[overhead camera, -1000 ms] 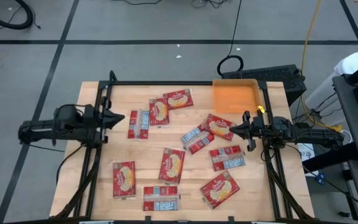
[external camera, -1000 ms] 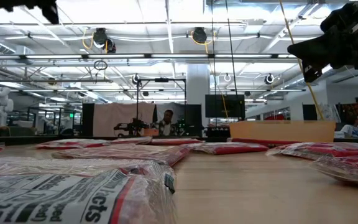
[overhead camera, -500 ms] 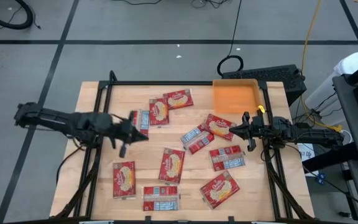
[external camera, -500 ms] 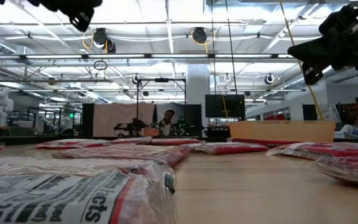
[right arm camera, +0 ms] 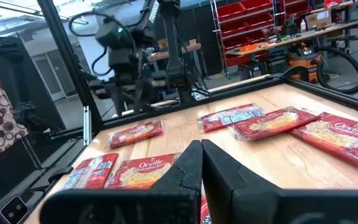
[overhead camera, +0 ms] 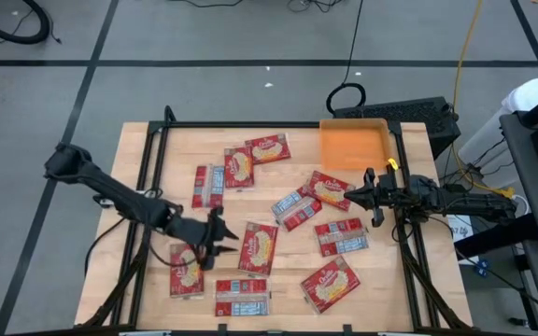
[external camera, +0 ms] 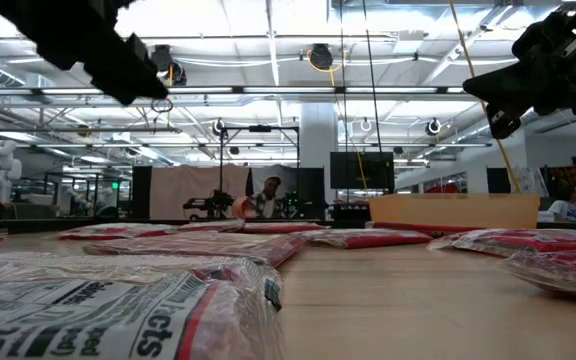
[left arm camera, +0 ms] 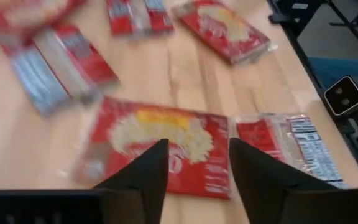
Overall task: Sort popcorn bags into baskets
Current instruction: Put the red popcorn bag into the orange bin
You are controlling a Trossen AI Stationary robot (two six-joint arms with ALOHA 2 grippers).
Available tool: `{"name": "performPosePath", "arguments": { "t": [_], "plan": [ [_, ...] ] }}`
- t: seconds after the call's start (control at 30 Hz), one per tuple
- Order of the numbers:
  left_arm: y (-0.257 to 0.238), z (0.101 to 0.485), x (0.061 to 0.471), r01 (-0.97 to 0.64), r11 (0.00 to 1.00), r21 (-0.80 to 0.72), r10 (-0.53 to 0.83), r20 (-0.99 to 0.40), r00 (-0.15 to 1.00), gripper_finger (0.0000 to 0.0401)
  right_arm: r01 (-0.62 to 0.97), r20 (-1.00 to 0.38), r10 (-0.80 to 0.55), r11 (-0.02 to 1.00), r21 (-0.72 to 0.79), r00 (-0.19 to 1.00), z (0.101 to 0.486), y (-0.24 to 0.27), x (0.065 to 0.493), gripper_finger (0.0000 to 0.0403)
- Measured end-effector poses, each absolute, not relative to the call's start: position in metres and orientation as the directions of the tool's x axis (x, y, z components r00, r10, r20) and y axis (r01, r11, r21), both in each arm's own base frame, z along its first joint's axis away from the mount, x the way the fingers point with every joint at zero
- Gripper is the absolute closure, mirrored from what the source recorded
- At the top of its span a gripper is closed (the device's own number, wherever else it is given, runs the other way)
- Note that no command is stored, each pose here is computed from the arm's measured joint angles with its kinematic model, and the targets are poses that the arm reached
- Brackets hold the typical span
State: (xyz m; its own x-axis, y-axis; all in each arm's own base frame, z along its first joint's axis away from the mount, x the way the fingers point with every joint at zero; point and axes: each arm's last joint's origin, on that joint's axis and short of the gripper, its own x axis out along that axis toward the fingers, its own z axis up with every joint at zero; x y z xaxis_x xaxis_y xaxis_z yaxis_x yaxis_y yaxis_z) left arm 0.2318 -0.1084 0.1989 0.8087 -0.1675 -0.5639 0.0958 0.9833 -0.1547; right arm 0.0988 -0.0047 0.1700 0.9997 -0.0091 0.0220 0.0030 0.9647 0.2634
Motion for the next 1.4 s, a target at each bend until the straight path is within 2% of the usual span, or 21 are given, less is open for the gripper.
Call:
{"name": "performPosePath", "arguments": {
  "t": [0.13, 0.33, 0.53, 0.8, 0.93, 1.07, 1.23, 1.4],
  "plan": [
    [-0.122, 0.175, 0.238, 0.008, 0.964, -0.267, -0.178, -0.620, 0.764, 0.0194, 0.006, 0.012, -0.009, 0.965, 0.261, 1.000, 0.169, -0.005, 0.099, 0.0403],
    [-0.147, 0.146, 0.238, 0.025, 0.948, -0.317, -0.241, -0.667, 0.705, 0.0166, 0.006, 0.008, -0.008, 0.969, 0.245, 1.000, 0.169, -0.005, 0.099, 0.0403],
    [-0.152, 0.129, 0.243, -0.139, 0.888, -0.439, -0.230, -0.686, 0.690, 0.0141, 0.008, 0.008, -0.010, 0.975, 0.222, 1.000, 0.169, -0.005, 0.099, 0.0403],
    [-0.156, 0.107, 0.250, -0.260, 0.822, -0.507, -0.211, -0.696, 0.687, 0.0139, 0.015, -0.009, -0.014, 0.978, 0.207, 1.000, 0.167, -0.005, 0.100, 0.0403],
    [-0.156, 0.106, 0.254, -0.258, 0.805, -0.534, -0.216, -0.669, 0.711, 0.0159, 0.020, -0.029, -0.014, 0.977, 0.213, 0.999, 0.166, -0.005, 0.101, 0.0403],
    [-0.150, 0.105, 0.258, -0.300, 0.770, -0.563, -0.212, -0.669, 0.712, 0.0202, 0.025, -0.048, -0.014, 0.974, 0.227, 0.999, 0.164, -0.005, 0.102, 0.0403],
    [-0.139, 0.099, 0.262, -0.331, 0.784, -0.525, -0.171, -0.696, 0.698, 0.0285, 0.021, -0.028, -0.014, 0.966, 0.259, 1.000, 0.166, -0.005, 0.105, 0.0403],
    [-0.130, 0.095, 0.269, -0.272, 0.853, -0.445, -0.136, -0.695, 0.706, 0.0381, 0.016, -0.006, -0.014, 0.957, 0.289, 1.000, 0.169, -0.005, 0.108, 0.0403]
  ]
}}
